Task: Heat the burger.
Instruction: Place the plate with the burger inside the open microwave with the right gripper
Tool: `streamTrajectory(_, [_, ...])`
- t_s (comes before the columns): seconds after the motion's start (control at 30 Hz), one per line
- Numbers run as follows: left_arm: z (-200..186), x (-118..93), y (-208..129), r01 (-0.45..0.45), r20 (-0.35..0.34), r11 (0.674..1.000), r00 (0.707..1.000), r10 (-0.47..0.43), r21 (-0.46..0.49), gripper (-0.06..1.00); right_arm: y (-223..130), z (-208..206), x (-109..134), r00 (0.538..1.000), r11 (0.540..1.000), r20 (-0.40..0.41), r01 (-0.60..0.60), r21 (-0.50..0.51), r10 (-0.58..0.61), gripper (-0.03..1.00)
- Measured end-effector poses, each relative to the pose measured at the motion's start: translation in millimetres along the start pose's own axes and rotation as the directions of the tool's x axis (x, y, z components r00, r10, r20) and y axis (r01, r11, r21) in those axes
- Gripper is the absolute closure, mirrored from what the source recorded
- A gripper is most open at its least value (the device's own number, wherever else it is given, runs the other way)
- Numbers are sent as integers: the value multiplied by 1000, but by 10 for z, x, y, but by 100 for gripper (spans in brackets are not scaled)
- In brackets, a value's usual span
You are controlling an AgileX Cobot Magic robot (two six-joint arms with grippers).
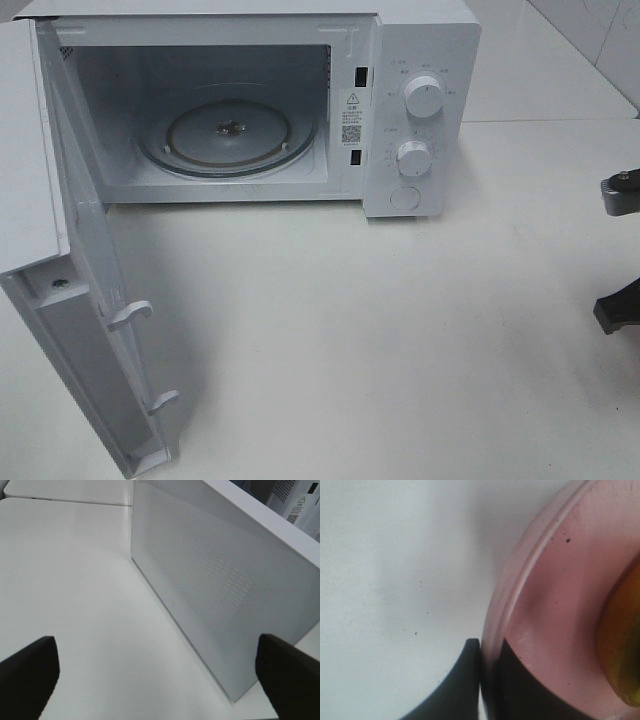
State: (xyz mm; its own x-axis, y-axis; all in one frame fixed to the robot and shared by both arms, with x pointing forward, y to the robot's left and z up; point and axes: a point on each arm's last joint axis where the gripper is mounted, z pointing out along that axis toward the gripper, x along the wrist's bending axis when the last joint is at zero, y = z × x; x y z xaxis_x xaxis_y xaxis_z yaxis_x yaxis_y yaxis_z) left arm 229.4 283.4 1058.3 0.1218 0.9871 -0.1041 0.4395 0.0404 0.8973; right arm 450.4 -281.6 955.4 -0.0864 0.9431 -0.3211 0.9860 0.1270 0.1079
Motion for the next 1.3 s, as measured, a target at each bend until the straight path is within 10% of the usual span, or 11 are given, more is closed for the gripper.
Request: streamTrajectory(1.3, [0,0,0,0,0,1000,1000,0,0,-4,-489,-466,460,950,951,73,307,-34,-304,95])
